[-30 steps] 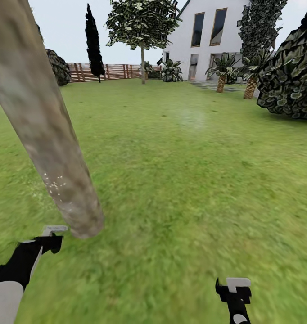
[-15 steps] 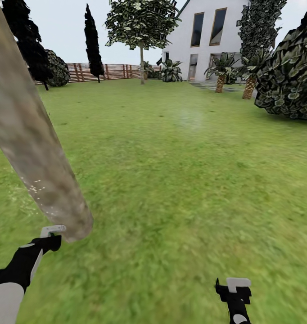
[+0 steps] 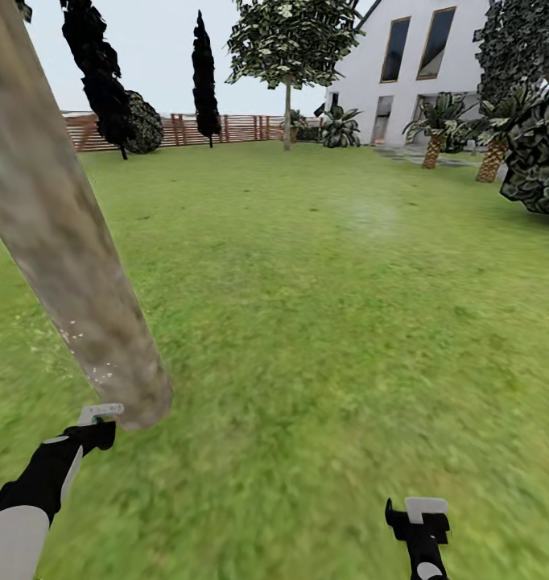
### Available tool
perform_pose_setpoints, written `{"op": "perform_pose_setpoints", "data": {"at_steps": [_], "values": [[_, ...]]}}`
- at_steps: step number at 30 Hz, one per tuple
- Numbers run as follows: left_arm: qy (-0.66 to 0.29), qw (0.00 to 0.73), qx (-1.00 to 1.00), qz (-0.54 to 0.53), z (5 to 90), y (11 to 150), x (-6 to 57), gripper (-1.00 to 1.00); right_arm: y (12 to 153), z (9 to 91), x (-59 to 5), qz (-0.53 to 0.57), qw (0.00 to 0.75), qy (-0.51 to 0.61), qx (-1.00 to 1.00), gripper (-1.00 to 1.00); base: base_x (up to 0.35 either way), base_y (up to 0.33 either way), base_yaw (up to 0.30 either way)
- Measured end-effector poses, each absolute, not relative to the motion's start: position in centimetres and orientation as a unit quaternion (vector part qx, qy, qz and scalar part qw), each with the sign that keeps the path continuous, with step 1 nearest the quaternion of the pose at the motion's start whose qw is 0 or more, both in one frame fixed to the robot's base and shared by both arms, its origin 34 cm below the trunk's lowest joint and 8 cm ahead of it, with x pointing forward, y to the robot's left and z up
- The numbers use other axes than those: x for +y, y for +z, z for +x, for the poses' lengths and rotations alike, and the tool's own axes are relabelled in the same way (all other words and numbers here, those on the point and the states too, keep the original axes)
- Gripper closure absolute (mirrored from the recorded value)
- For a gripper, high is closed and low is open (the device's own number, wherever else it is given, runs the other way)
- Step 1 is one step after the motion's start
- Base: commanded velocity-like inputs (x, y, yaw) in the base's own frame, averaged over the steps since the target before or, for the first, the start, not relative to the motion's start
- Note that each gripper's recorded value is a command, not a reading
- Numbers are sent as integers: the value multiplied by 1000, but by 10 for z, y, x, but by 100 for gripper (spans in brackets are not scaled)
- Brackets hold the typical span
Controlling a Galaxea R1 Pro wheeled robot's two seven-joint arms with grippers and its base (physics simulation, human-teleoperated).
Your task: In the garden, pick up the pesticide atomizer on the floor and spray pesticide onto both trees until each tree trunk is fully covered.
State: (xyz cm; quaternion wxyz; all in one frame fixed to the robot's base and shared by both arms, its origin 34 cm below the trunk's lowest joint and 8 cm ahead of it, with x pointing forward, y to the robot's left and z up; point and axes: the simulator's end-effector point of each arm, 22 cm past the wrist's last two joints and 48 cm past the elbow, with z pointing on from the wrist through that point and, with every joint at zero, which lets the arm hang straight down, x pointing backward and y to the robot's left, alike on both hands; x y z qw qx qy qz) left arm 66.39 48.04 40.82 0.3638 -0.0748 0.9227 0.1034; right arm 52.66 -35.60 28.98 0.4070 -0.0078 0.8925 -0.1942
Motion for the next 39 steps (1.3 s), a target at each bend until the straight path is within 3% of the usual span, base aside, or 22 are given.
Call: {"op": "perform_pose_setpoints", "data": {"at_steps": [14, 33, 39], "values": [[103, 364, 923, -75, 664, 408, 480, 100, 290, 527, -356, -8, 407, -194, 893, -100, 163, -214, 100], [102, 364, 923, -76, 664, 408, 479, 100, 290, 527, -356, -8, 407, -194, 892, -100, 135, -243, 270], [104, 368, 921, -77, 667, 413, 482, 100, 290, 527, -356, -8, 407, -194, 892, -100, 194, -220, 84]]}}
